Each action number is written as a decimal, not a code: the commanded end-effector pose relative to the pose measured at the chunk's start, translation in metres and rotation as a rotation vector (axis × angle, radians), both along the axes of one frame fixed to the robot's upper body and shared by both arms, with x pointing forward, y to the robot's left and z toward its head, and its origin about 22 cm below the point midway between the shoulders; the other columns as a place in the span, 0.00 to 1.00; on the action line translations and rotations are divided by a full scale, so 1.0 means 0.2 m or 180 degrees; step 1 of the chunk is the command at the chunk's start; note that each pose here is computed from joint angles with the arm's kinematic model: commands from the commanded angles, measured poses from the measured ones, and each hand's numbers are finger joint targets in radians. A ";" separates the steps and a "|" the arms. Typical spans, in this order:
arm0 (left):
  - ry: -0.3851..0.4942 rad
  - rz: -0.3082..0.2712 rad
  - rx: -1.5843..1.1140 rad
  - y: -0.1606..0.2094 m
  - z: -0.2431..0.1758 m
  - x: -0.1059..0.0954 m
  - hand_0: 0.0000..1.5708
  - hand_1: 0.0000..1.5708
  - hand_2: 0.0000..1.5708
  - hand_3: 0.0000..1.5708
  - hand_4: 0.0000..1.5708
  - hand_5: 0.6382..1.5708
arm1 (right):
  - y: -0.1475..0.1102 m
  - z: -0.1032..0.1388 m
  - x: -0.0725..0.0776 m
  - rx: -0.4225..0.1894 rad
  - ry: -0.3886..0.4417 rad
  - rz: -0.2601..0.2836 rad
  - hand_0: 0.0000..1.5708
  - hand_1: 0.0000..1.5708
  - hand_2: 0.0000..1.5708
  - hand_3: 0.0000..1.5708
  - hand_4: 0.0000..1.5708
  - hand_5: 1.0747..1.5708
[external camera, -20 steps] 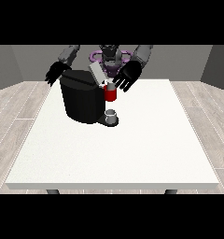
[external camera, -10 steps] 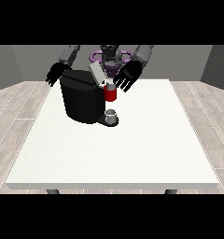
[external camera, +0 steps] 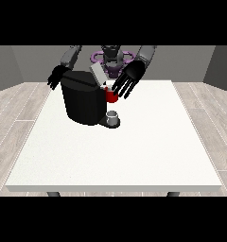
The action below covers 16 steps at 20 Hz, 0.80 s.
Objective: Insert the coffee pod into the coffee machine and close the lid
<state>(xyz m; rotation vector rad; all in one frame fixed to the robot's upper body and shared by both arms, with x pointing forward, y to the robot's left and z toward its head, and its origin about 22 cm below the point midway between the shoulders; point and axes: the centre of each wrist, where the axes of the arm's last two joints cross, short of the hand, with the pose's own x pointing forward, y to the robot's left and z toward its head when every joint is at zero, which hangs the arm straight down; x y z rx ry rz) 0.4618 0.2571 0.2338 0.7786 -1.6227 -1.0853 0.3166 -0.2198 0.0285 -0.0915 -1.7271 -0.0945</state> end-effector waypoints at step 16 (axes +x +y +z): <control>0.0455 -0.0071 -0.0956 -0.06 -0.34 -0.03 0.00 0.00 0.00 0.00 0.00 1.00 | -0.13 -0.21 -0.10 0.0149 0.0391 -0.0334 0.00 0.00 0.00 0.00 0.24 1.00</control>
